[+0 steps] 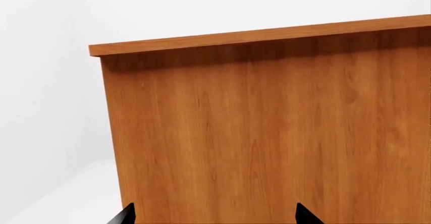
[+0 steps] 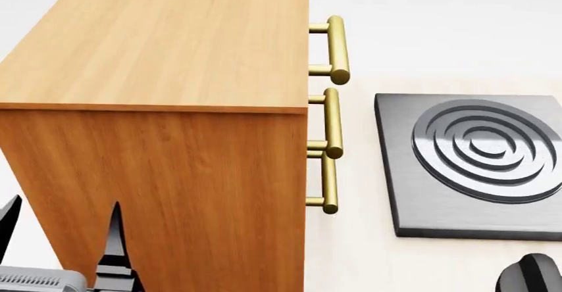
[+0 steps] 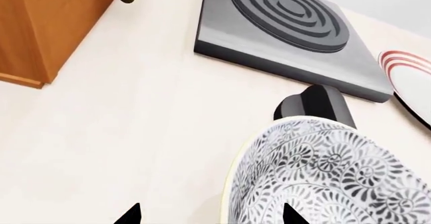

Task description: Put the bowl on the top of the cabinet.

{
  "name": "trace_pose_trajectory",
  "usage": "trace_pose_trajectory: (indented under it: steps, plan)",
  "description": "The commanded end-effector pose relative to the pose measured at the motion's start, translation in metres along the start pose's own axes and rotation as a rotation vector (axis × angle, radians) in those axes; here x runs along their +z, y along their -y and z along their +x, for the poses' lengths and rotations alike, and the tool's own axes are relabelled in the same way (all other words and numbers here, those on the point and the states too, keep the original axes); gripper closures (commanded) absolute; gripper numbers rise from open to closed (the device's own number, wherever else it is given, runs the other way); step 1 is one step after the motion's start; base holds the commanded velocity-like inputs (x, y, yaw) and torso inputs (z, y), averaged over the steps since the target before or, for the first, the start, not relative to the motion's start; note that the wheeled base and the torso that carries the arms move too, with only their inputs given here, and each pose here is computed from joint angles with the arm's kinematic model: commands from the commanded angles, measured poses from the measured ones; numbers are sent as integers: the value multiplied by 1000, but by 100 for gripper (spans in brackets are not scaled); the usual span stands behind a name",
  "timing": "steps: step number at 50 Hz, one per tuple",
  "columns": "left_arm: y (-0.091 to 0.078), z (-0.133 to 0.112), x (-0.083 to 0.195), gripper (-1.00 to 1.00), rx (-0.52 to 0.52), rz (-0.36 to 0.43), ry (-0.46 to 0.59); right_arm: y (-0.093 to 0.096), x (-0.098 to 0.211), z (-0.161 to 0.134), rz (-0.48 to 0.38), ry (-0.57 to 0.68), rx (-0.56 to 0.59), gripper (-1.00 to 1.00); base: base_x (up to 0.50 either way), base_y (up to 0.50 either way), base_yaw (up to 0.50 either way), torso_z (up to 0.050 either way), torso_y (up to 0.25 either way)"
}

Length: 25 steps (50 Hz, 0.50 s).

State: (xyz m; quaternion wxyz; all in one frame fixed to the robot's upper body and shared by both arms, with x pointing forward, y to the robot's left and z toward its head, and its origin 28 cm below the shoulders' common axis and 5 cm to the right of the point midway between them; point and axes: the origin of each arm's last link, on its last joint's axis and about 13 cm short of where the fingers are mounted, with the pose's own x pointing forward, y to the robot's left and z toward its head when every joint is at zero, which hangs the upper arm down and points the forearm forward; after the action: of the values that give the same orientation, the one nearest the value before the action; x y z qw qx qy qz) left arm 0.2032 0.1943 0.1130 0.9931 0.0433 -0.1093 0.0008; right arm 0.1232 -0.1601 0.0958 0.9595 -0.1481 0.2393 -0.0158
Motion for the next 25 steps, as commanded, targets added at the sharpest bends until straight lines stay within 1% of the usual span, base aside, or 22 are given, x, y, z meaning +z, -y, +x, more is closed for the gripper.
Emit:
trace_pose_trajectory:
  steps: [1, 25]
  plan:
    - [0, 0, 0, -100, -2, 0, -1, 0, -1, 1, 3, -6, 1, -100, 0, 0, 0, 0, 0]
    - [0, 0, -1, -100, 1, -5, -1, 2, -1, 4, 6, -15, -8, -100, 0, 0, 0, 0, 0]
